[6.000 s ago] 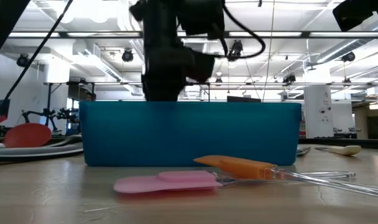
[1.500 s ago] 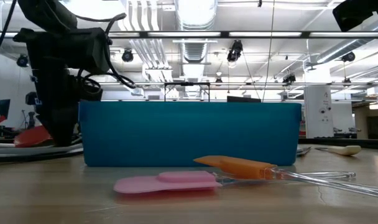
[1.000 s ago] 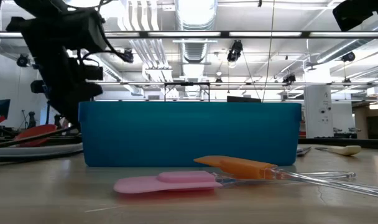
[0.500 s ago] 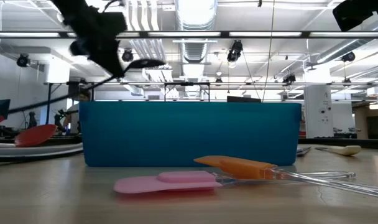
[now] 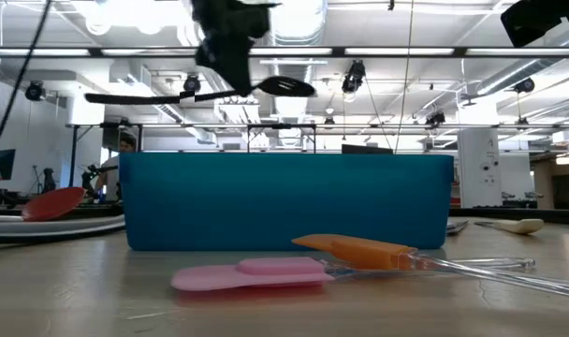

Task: Pick & Place Kitchen Items
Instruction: Put the left black serving spoon into the pink bin

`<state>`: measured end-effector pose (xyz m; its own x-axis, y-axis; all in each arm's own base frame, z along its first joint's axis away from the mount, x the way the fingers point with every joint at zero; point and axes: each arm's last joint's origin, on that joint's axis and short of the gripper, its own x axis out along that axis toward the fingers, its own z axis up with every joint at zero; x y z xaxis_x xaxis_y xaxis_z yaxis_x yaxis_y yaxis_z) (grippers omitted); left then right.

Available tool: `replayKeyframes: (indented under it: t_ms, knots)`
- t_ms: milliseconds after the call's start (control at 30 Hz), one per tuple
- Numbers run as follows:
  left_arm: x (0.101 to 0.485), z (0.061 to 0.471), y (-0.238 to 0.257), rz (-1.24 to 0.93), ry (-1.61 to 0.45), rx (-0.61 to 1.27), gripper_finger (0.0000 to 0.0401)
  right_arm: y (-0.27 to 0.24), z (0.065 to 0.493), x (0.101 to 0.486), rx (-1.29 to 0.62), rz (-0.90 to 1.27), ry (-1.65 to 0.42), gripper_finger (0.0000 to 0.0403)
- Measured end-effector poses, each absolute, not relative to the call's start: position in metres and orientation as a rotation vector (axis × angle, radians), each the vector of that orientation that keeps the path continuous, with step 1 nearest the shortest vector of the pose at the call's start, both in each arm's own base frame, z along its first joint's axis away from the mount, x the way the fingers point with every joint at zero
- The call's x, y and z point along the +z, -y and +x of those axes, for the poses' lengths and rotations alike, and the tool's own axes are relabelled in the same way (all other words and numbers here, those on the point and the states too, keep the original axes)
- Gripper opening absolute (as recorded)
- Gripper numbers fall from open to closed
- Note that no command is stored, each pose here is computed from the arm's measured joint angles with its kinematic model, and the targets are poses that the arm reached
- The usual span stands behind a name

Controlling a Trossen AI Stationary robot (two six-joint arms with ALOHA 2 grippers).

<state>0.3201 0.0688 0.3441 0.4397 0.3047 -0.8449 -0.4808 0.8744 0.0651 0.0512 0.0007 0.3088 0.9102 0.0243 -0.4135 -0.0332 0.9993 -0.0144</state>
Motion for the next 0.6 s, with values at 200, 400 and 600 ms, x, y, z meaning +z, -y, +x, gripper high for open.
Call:
replayKeyframes:
  t_ms: [200,400,600]
  knots:
    - [0.326,0.362,-0.076,-0.180,-1.093,0.358,0.0066,-0.001,0.051,0.309,0.030,-0.022,-0.426,0.0008]
    - [0.295,0.383,-0.082,-0.194,-1.222,0.349,0.0066,-0.001,0.051,0.309,0.030,-0.023,-0.426,0.0008]
    - [0.272,0.392,-0.092,-0.231,-1.283,0.339,0.0066,-0.001,0.051,0.309,0.030,-0.023,-0.426,0.0008]
